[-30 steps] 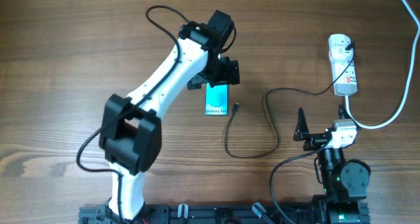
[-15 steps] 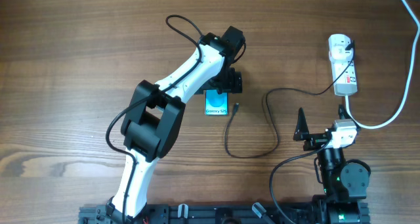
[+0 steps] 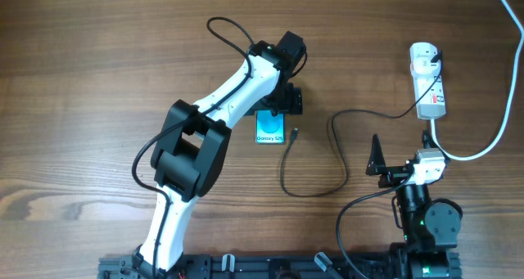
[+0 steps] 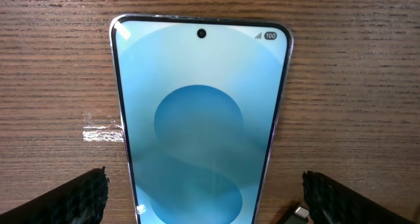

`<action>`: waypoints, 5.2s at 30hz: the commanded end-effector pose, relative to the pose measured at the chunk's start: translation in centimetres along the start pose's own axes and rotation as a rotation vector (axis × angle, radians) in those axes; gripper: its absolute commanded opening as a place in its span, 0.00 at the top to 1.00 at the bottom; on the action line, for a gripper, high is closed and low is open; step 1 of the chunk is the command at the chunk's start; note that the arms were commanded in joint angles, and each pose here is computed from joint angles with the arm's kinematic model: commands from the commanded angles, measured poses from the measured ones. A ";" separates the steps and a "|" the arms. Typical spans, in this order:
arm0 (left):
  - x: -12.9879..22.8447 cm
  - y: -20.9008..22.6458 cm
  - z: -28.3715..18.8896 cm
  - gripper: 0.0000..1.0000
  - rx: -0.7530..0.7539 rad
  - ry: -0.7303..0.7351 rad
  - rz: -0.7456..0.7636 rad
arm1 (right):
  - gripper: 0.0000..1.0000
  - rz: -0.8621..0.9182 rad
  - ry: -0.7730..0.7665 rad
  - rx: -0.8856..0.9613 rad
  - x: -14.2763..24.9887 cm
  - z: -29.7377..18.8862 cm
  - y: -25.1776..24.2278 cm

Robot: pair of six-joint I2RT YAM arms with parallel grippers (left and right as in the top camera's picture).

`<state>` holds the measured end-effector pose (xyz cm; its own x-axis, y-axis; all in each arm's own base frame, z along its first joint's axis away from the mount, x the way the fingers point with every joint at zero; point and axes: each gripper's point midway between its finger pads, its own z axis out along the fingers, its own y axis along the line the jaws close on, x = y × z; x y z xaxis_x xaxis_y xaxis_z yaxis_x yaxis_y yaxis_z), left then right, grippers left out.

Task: Plug charger to phone and switch on socket
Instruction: 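Move the left gripper over the Galaxy S25 phone, then lower the left gripper and close it on the phone's bottom edge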

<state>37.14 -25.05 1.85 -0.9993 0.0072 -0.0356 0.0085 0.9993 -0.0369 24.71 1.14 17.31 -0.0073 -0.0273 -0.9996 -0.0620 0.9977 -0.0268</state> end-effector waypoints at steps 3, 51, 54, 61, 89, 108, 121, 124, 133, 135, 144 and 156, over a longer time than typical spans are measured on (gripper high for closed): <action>-0.5 -0.1 0.1 0.00 -0.012 -0.019 0.010 | 0.00 0.003 -0.006 0.003 -0.1 0.0 0.0; -0.4 0.9 1.0 0.00 -0.036 -0.015 0.032 | 0.00 0.004 -0.006 0.003 -0.1 0.0 0.0; -0.3 0.7 1.0 0.00 -0.028 -0.008 0.032 | 0.00 0.003 -0.006 0.003 -0.1 0.0 0.0; -0.2 0.7 1.0 0.00 -0.026 -0.004 0.031 | 0.00 0.004 -0.006 0.003 -0.1 0.0 0.0; 2.2 1.3 4.8 0.00 -0.031 0.150 0.011 | 0.00 0.003 -0.006 0.003 -0.1 0.0 0.0; 3.6 0.3 4.8 0.00 -0.095 0.138 0.036 | 0.00 0.004 -0.006 0.003 -0.1 0.0 0.0; 1.6 2.3 4.8 0.00 -0.151 0.078 0.028 | 0.00 0.004 -0.006 0.003 -0.1 0.0 0.0; 1.5 2.4 4.8 0.00 -0.151 0.077 0.024 | 0.00 0.004 -0.006 0.003 -0.1 0.0 0.0; 1.3 2.8 4.8 0.00 -0.150 0.080 0.040 | 0.00 0.004 -0.006 0.003 -0.1 0.0 0.0; 1.2 2.9 4.8 0.00 -0.153 0.077 0.039 | 0.00 0.004 -0.006 0.003 -0.1 0.0 0.0; 1.3 2.9 4.8 0.00 -0.153 0.078 0.039 | 0.00 0.003 -0.006 0.003 -0.1 0.0 0.0; 1.2 2.9 4.8 0.18 -0.153 0.078 0.039 | 0.00 0.003 -0.006 0.003 -0.1 0.0 0.0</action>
<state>36.18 -24.96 -0.26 -0.9982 0.0582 0.0146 0.0582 0.9983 0.0037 24.71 1.14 17.31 -0.0073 -0.0273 -0.9996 -0.0616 0.9977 -0.0268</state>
